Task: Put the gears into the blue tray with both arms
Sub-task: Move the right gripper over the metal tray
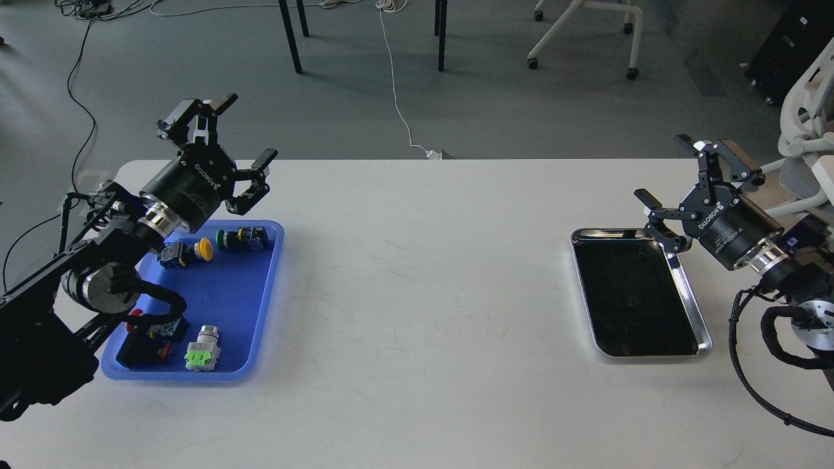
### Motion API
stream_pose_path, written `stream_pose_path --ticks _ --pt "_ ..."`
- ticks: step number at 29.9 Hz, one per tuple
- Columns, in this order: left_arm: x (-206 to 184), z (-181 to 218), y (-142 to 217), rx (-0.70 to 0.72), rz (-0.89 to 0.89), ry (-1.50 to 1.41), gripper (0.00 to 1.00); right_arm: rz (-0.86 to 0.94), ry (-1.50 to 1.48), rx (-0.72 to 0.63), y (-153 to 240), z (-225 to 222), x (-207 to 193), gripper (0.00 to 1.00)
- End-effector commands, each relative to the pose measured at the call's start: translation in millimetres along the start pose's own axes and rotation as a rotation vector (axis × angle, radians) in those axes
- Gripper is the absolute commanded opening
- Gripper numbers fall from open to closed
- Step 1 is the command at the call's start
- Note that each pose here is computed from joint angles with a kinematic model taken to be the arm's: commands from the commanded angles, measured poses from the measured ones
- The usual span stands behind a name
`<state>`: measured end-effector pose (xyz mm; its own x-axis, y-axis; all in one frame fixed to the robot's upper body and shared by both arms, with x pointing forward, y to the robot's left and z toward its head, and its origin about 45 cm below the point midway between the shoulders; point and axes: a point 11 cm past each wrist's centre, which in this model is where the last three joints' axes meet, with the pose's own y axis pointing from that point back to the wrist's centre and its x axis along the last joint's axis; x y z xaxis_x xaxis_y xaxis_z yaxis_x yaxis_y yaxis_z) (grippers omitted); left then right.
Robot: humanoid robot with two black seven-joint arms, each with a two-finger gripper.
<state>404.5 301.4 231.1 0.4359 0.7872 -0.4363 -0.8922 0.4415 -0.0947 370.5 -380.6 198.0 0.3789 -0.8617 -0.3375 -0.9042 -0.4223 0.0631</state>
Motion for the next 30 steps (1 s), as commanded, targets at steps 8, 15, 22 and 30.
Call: stream_pose_path --ticks 8,15,22,30 --pt "-1.4 -4.9 -3.9 -0.017 0.001 0.03 0.98 0.016 0.0 0.015 4.7 -5.5 4.9 0.99" --pt "9.0 9.7 -1.4 -0.084 -0.005 0.022 0.98 0.045 0.064 0.031 15.2 -33.9 20.3 0.99" --pt "3.9 20.0 -0.9 -0.167 -0.028 0.026 0.98 0.064 0.15 0.056 24.7 -70.3 31.8 0.99" --pt "-7.3 20.6 -5.2 -0.179 -0.06 0.042 0.98 -0.081 0.553 -0.061 21.5 -114.9 14.0 0.99"
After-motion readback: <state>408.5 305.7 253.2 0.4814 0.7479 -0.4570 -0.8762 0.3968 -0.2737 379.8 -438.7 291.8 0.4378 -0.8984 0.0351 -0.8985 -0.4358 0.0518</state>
